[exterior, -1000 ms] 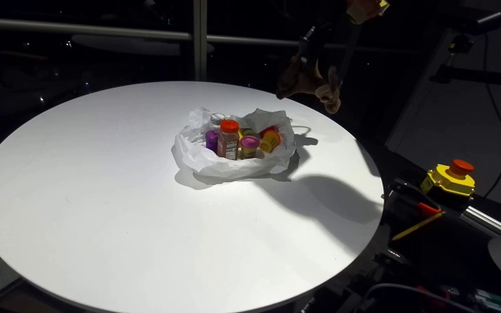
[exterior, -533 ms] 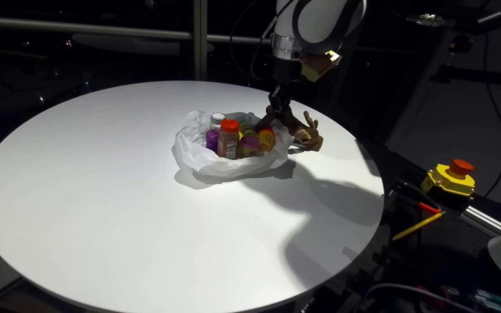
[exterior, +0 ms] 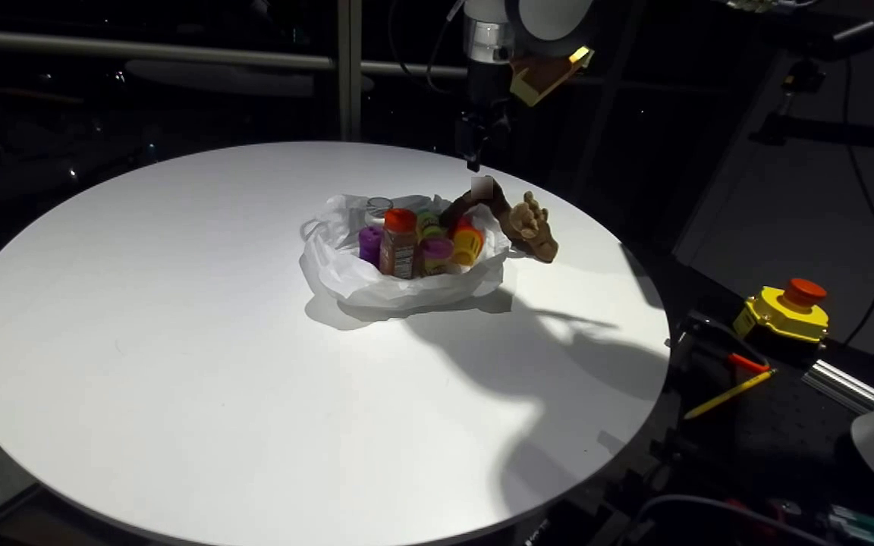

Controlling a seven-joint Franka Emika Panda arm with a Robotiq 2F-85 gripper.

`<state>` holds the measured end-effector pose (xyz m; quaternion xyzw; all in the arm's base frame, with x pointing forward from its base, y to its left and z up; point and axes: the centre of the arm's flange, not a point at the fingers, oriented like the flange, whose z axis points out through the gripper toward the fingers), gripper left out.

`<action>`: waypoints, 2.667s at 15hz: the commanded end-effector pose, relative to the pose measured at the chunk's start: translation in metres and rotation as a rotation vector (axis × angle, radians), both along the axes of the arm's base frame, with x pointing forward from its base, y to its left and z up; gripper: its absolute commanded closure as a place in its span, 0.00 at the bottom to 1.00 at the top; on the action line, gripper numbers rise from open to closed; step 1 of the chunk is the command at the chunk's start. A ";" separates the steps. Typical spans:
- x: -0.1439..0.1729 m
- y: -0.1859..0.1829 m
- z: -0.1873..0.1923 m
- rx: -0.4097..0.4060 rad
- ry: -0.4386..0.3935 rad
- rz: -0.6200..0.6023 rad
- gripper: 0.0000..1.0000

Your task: Remove the contents in the plastic bag and put them on the table.

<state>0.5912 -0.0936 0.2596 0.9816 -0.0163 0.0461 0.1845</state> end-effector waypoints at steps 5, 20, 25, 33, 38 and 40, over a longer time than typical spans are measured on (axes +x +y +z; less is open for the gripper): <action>0.002 -0.001 -0.016 0.058 0.105 0.009 0.00; 0.010 -0.048 -0.056 0.211 0.078 -0.057 0.65; 0.004 -0.051 -0.039 0.218 0.048 -0.074 0.96; -0.016 -0.077 0.039 0.202 -0.123 -0.116 0.96; -0.010 -0.091 0.012 0.208 -0.104 -0.166 0.97; -0.009 -0.094 -0.010 0.204 -0.080 -0.183 0.97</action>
